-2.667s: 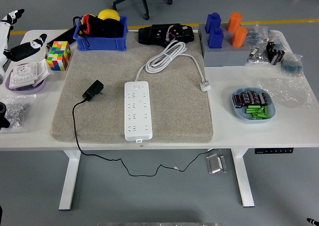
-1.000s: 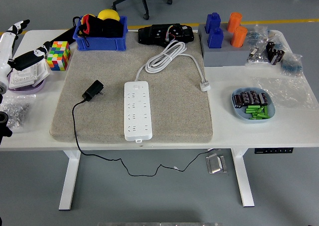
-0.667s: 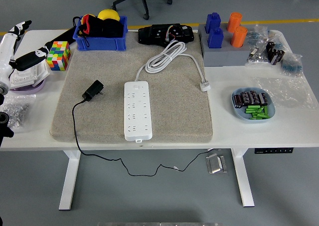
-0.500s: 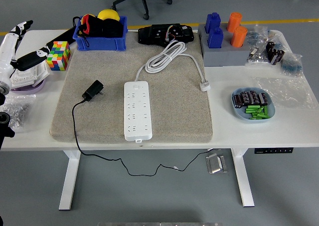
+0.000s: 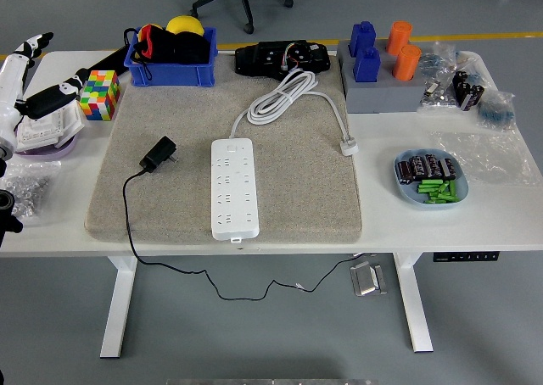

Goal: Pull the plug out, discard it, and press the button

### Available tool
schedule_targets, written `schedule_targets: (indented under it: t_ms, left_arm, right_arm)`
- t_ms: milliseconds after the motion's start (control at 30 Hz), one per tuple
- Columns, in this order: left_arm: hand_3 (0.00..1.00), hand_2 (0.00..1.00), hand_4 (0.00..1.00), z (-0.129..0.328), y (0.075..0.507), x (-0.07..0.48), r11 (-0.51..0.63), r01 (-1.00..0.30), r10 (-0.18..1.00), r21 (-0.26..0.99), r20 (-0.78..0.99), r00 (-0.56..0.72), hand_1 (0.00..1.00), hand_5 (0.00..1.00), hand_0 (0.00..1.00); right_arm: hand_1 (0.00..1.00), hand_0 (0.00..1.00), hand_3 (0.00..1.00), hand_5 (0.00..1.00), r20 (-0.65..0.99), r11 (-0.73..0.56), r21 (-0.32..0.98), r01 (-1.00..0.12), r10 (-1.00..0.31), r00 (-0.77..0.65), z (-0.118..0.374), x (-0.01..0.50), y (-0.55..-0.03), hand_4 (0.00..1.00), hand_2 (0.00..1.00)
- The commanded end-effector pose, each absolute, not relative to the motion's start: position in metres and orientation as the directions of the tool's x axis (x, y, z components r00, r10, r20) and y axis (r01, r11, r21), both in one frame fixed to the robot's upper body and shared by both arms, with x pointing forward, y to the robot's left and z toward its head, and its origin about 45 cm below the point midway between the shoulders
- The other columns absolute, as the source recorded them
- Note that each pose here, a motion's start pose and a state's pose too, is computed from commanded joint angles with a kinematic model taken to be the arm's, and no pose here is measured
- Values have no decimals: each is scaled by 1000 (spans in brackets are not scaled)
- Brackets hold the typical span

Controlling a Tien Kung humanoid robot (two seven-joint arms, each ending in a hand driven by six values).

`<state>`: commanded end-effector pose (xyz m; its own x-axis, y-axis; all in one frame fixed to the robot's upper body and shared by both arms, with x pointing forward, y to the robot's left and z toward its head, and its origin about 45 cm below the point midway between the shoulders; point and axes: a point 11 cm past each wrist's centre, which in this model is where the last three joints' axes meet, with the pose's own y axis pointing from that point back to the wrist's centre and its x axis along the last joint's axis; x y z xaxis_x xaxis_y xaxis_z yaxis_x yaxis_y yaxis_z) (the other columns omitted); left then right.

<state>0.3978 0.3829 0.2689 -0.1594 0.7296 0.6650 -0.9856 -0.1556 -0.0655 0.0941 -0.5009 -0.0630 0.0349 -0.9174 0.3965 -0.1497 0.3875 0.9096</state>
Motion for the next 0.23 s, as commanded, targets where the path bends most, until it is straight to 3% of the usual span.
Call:
schedule_targets:
  t_ms: [233]
  left_arm:
    - [942,960,749,269,381,398,-152,-986,730,-66,665,-157,958,443,918]
  right_arm:
    - [729,767,713,658,396,386,910,-152,-918,34,-63,95,-500,883,724]
